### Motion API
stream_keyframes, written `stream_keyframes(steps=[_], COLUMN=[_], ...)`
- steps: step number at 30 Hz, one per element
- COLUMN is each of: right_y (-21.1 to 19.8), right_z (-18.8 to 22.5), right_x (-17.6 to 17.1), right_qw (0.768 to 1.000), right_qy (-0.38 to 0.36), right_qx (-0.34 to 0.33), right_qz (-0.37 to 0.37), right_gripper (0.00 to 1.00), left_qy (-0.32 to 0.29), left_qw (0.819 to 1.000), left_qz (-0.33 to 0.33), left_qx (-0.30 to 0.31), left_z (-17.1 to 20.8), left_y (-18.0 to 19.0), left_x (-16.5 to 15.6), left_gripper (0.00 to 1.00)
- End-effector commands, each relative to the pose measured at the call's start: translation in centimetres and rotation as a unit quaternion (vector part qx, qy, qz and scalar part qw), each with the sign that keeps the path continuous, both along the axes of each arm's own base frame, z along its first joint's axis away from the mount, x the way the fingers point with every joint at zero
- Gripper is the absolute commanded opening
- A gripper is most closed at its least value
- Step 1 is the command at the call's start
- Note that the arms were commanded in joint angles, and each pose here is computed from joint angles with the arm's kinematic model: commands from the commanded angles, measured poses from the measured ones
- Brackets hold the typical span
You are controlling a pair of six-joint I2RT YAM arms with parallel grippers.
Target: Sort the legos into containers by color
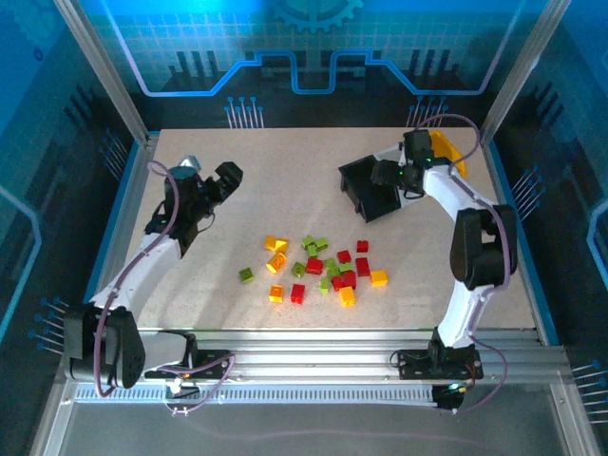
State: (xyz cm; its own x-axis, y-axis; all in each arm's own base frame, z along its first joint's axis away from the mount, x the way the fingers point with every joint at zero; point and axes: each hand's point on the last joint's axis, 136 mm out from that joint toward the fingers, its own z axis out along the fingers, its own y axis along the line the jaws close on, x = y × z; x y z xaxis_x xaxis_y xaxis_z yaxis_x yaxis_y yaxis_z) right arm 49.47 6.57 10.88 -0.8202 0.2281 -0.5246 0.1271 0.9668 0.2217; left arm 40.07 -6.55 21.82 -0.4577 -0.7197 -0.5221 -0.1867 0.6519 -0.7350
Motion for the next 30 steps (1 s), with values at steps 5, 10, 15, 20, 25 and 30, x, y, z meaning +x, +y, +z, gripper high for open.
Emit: stream_keyframes(steps=[5, 10, 15, 20, 25, 30], right_y=[3.5, 7.3, 10.6, 13.1, 15.1, 16.2], right_z=[-2.2, -1.8, -2.0, -3.2, -4.6, -6.0], right_x=[-0.1, -1.2, -1.8, -2.0, -1.8, -1.8], right_qw=[0.998, 0.998, 0.996, 0.994, 0.991, 0.988], right_qy=[0.062, 0.055, 0.053, 0.067, 0.087, 0.104], right_qx=[-0.017, -0.021, -0.069, -0.083, -0.095, -0.103], right_qz=[0.026, 0.029, 0.022, 0.022, 0.035, 0.043], right_gripper=[0.84, 0.74, 0.52, 0.37, 0.33, 0.21], left_qy=[0.051, 0.072, 0.085, 0.084, 0.081, 0.076], left_qw=[0.996, 0.993, 0.991, 0.99, 0.989, 0.989], left_qz=[-0.055, -0.072, -0.083, -0.086, -0.093, -0.097], left_qx=[-0.042, -0.055, -0.066, -0.073, -0.079, -0.078], left_z=[-1.4, -2.9, -3.7, -3.4, -2.7, -2.3], left_y=[-3.0, -3.8, -4.3, -4.4, -4.6, -4.6], left_x=[-0.8, -1.0, -1.4, -2.3, -3.0, -3.6], left_gripper=[0.97, 0.94, 0.93, 0.93, 0.94, 0.95])
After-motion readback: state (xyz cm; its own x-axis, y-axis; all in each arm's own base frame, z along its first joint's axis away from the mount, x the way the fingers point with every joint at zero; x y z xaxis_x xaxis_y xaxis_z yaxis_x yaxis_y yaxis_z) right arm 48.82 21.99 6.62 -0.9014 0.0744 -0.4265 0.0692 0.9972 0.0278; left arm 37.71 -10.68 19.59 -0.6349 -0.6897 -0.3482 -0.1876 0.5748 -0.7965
